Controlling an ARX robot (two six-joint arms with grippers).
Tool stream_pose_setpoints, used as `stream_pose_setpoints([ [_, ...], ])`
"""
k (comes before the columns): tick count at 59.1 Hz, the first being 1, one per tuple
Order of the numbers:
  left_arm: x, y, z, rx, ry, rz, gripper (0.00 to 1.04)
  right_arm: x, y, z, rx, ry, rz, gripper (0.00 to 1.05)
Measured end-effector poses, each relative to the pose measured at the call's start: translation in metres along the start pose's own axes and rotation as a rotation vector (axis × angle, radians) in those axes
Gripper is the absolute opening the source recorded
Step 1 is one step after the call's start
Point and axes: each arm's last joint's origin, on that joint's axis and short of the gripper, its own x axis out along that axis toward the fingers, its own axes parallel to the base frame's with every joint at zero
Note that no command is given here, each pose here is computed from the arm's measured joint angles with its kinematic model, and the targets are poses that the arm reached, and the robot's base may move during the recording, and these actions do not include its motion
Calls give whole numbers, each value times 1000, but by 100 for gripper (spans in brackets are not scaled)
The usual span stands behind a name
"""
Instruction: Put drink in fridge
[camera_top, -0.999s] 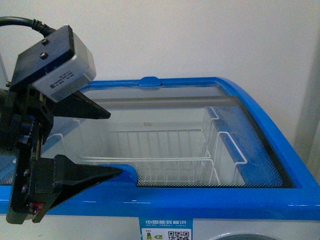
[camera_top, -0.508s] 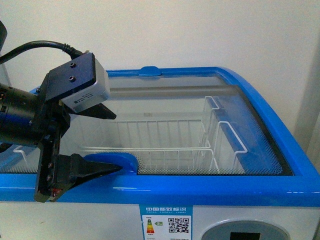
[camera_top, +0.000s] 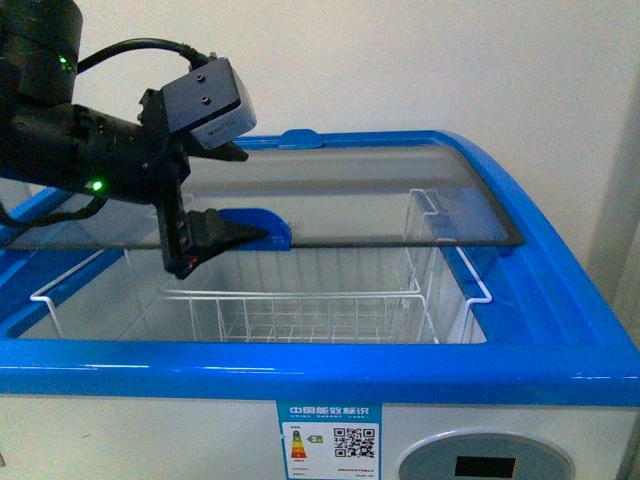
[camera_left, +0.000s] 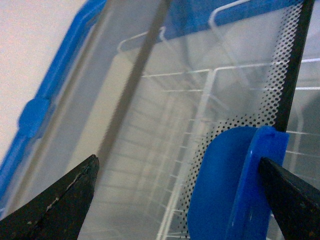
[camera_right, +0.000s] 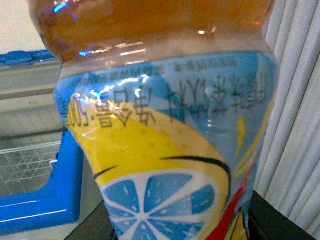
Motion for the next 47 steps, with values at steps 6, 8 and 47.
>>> stream_pose_setpoints([
  [6, 13, 19, -4, 40, 43, 91, 97, 0, 0, 0, 0, 0, 0, 39],
  [8, 17, 26, -5, 52, 61, 126, 97, 0, 0, 0, 0, 0, 0, 39],
  [47, -19, 23, -25, -184, 273, 622, 97, 0, 0, 0, 0, 0, 0, 39],
])
